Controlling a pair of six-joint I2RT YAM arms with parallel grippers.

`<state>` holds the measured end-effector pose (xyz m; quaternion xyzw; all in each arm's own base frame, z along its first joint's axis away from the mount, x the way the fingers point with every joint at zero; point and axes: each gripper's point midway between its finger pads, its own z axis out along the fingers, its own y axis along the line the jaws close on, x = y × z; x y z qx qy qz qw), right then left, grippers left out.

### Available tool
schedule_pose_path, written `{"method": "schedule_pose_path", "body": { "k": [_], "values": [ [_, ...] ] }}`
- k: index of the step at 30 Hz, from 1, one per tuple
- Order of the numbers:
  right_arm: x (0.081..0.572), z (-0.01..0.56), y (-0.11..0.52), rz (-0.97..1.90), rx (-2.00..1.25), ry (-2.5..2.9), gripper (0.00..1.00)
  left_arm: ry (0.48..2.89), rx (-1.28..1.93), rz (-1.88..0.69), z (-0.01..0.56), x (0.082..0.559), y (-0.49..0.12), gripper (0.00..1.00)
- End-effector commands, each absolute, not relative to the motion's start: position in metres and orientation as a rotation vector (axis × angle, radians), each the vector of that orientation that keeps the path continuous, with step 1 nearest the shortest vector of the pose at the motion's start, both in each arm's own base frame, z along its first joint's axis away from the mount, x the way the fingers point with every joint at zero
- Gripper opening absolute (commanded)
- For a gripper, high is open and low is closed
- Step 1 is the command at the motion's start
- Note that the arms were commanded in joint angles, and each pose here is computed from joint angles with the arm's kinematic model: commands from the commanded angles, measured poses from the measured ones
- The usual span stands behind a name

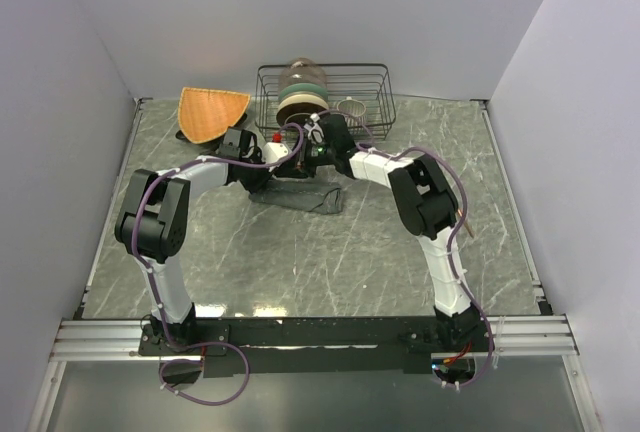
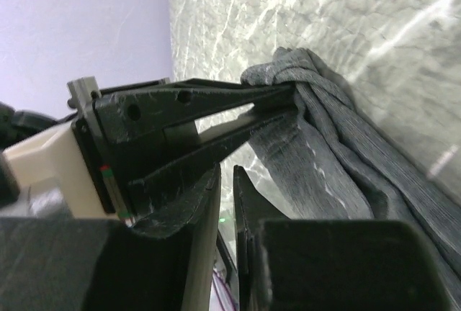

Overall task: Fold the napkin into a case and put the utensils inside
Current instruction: Smooth out the smaller rectangle-folded napkin at the center of the board.

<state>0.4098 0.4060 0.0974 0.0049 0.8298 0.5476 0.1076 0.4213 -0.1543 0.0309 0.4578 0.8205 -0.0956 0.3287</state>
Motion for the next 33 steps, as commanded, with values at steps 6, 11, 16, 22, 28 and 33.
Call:
{"method": "schedule_pose_path", "body": {
  "k": [6,11,16,22,28,33],
  "values": [
    [0.402,0.065,0.406,1.543,0.149,2.570,0.20,2.249,1.197,-0.250,0.004,0.404,-0.137,0.22],
    [0.398,0.073,0.406,1.525,-0.006,2.492,0.18,2.255,1.191,-0.256,0.003,0.401,-0.137,0.22],
    [0.392,0.082,0.405,1.502,-0.162,2.386,0.17,2.261,1.189,-0.256,0.000,0.398,-0.136,0.22],
    [0.395,0.077,0.408,1.426,-0.235,2.321,0.17,2.260,1.189,-0.260,0.000,0.395,-0.136,0.22],
    [0.411,0.065,0.416,1.410,-0.184,2.337,0.17,2.257,1.194,-0.265,0.000,0.395,-0.137,0.22],
    [0.413,0.071,0.423,1.405,-0.190,2.321,0.18,2.253,1.196,-0.268,0.000,0.394,-0.137,0.22]
  ]
}}
